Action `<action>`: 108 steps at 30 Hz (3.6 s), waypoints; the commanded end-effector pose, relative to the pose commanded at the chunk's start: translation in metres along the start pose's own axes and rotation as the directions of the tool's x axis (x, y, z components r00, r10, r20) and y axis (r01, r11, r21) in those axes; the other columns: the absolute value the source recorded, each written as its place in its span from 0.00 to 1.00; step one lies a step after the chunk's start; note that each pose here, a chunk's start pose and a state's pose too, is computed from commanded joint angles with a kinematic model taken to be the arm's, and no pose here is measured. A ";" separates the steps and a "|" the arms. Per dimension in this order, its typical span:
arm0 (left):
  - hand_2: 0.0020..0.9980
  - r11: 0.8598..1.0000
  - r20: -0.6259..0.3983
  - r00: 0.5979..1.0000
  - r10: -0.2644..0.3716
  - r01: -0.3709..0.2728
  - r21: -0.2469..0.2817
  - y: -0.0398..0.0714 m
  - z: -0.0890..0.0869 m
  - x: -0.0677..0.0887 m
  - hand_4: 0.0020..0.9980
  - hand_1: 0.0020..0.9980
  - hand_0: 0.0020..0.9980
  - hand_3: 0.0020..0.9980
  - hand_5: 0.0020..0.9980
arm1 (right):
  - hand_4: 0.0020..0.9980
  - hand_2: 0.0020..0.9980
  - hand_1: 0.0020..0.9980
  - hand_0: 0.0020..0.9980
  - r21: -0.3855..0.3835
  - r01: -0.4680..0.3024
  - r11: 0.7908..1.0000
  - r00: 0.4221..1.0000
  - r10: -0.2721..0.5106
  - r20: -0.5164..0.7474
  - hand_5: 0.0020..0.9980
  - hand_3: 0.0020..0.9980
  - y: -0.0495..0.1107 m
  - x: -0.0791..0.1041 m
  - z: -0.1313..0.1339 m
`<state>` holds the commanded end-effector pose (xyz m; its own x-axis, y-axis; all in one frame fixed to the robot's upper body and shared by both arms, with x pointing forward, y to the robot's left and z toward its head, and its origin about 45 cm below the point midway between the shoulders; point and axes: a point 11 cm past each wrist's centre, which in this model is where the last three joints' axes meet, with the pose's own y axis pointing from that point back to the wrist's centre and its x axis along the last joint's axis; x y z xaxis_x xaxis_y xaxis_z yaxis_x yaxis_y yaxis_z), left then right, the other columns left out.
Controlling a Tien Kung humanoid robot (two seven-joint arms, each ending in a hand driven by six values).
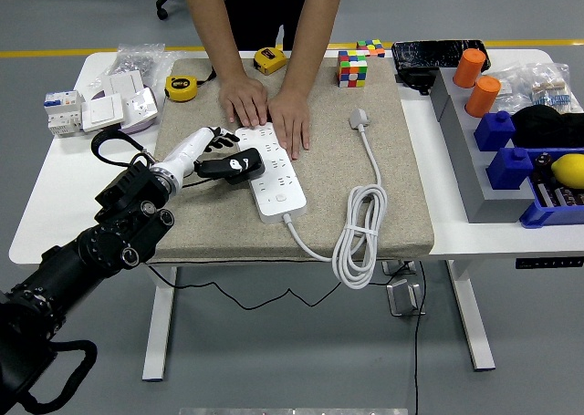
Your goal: Pick up the plug,place it near the board,insert it into the board,press the button
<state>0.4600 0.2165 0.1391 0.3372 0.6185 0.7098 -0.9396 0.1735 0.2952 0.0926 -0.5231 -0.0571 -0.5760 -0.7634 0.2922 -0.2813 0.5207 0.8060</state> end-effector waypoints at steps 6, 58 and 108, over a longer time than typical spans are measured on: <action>0.73 0.997 -0.032 0.999 -0.001 -0.001 -0.073 0.006 0.021 -0.007 1.00 0.77 0.74 0.73 0.35 | 1.00 0.85 0.91 0.96 -0.002 -0.001 1.000 1.000 0.001 0.002 0.90 0.85 0.000 0.000 0.002; 0.40 0.998 0.175 0.983 0.063 -0.057 -0.039 0.004 0.003 -0.003 0.82 0.46 0.34 0.51 0.12 | 1.00 0.85 0.90 0.96 -0.001 0.008 1.000 1.000 -0.008 0.010 0.90 0.85 0.000 -0.005 0.002; 0.24 0.987 -0.048 0.993 0.104 -0.109 -0.122 0.018 0.025 -0.008 0.78 0.37 0.33 0.49 0.09 | 1.00 0.85 0.90 0.96 -0.014 0.003 1.000 1.000 -0.002 0.030 0.90 0.85 0.001 -0.007 0.008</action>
<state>0.4414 0.1959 0.1547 0.2348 0.6689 0.7053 -0.9708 0.1976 0.1359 0.0898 -0.5142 -0.0627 -0.5985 -0.7527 0.2745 -0.2718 0.5130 0.8142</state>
